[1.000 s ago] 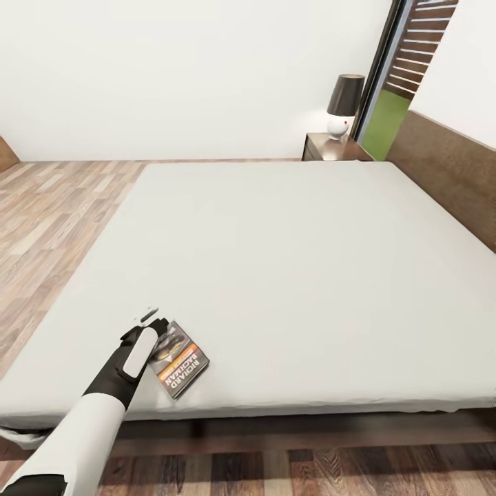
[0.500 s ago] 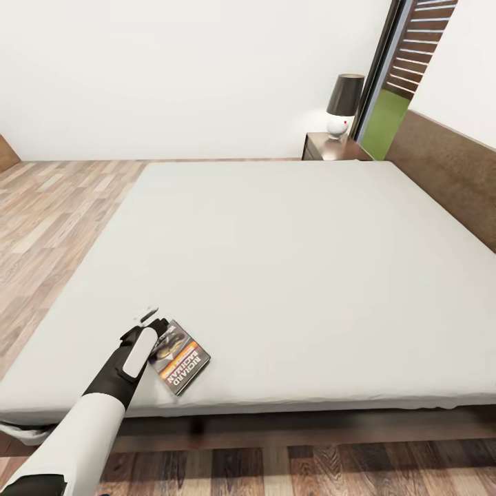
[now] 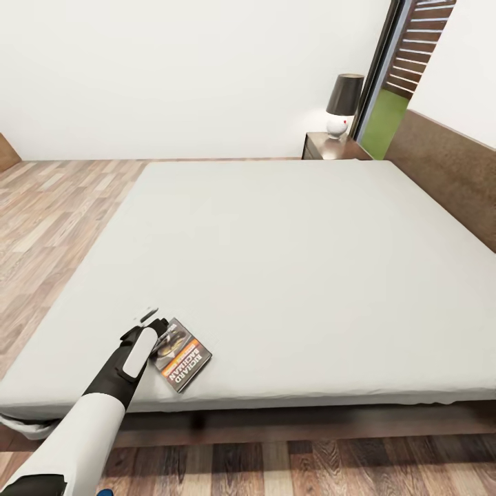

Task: In the bedroom, move the book from the bed onto either nightstand, and place the two sandals side by side next to the bed.

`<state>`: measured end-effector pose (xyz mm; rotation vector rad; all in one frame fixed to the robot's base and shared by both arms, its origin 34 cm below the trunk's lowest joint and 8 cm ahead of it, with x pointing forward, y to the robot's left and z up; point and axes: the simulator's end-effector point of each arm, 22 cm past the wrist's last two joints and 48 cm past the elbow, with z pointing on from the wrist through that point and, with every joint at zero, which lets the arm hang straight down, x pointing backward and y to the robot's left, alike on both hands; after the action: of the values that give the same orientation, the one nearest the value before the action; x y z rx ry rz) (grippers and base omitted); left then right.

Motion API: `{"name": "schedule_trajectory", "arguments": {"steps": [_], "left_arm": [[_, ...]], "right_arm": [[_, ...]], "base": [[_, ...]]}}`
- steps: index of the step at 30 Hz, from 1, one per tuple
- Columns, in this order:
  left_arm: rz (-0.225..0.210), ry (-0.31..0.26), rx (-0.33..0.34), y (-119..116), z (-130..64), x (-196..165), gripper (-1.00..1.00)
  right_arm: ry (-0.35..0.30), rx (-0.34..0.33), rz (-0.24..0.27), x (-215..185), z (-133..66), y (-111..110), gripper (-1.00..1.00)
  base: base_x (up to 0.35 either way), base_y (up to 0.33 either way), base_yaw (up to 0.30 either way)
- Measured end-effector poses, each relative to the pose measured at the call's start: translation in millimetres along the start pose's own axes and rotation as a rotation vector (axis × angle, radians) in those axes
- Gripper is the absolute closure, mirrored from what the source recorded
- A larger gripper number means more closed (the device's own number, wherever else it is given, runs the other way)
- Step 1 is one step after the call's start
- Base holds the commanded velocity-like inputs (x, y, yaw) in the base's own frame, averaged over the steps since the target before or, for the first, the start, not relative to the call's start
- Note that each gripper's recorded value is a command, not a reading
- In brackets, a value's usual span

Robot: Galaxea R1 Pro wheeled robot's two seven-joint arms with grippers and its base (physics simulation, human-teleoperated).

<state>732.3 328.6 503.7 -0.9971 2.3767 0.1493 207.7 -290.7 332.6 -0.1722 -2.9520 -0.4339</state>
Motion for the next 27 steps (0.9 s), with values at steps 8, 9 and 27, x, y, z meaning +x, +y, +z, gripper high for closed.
{"name": "schedule_trajectory", "arguments": {"steps": [8,9,27], "left_arm": [[0.000,0.001,-0.001,0.3,0.0,0.2,-1.00],[0.000,0.001,-0.002,0.3,0.0,0.2,-1.00],[0.001,0.000,-0.002,0.5,0.1,0.1,-1.00]], "right_arm": [[-0.001,0.000,0.000,-0.3,0.0,0.0,-1.00],[-0.001,0.000,0.000,-0.3,0.0,0.0,-1.00],[0.000,0.000,0.000,-0.1,0.0,0.0,-1.00]], "base": [[-0.001,0.000,0.000],[0.000,0.000,0.000],[-0.071,0.000,0.000]]}}
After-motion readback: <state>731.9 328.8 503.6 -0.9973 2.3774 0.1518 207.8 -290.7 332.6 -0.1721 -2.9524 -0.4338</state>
